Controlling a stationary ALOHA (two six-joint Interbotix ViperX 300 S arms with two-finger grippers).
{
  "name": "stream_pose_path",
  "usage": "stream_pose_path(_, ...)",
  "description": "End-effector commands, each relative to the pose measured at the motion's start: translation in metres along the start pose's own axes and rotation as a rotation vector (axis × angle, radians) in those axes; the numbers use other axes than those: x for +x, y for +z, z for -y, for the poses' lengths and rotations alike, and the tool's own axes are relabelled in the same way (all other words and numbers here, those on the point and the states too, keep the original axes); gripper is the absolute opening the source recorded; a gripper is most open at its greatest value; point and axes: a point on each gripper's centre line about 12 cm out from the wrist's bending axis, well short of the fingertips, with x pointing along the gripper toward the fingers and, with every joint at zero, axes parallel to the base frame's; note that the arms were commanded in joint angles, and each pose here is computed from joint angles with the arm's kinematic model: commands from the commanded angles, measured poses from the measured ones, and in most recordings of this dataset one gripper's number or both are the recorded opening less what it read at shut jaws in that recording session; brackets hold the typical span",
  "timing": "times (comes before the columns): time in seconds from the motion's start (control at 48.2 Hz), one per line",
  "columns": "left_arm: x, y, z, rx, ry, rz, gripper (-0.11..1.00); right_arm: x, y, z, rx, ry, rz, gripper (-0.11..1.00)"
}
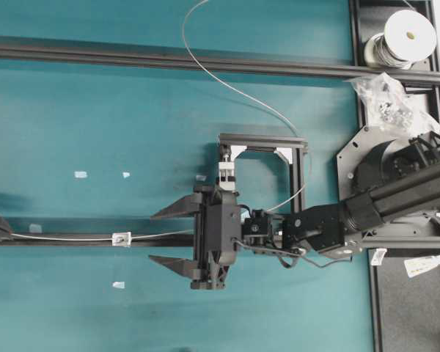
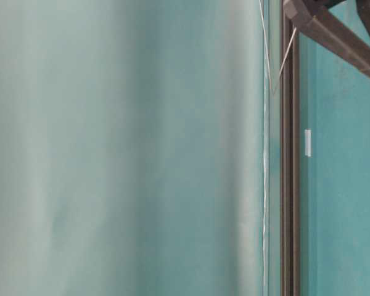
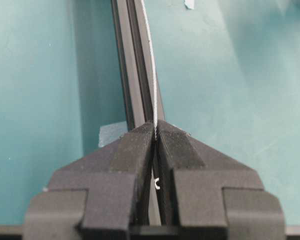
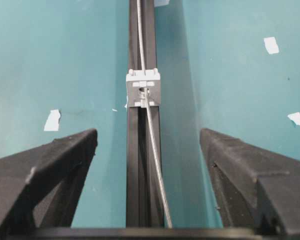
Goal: Insert the wire through the hole in the metal fitting.
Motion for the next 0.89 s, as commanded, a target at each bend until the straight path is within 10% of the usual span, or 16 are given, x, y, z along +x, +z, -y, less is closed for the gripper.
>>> stream_pose_path(0.0, -0.001, 0.004, 0.002, -0.002, -0.007, 0.02, -0.1, -0.003, 0.014, -0.005, 0.017, 0.015, 0.042, 0.92)
stream_pose_path(0.622, 0.002, 0.023, 0.013, 0.007, -0.025, -0.001, -0.09, -0.003, 0.014, -0.006, 0.017, 0.016, 0.043, 0.92)
stream_pose_path(0.871, 0.0, 0.02, 0.011, 0.002, -0.02, -0.007, 0.3, -0.002, 0.015, -0.007, 0.019, 0.019, 0.044, 0.92)
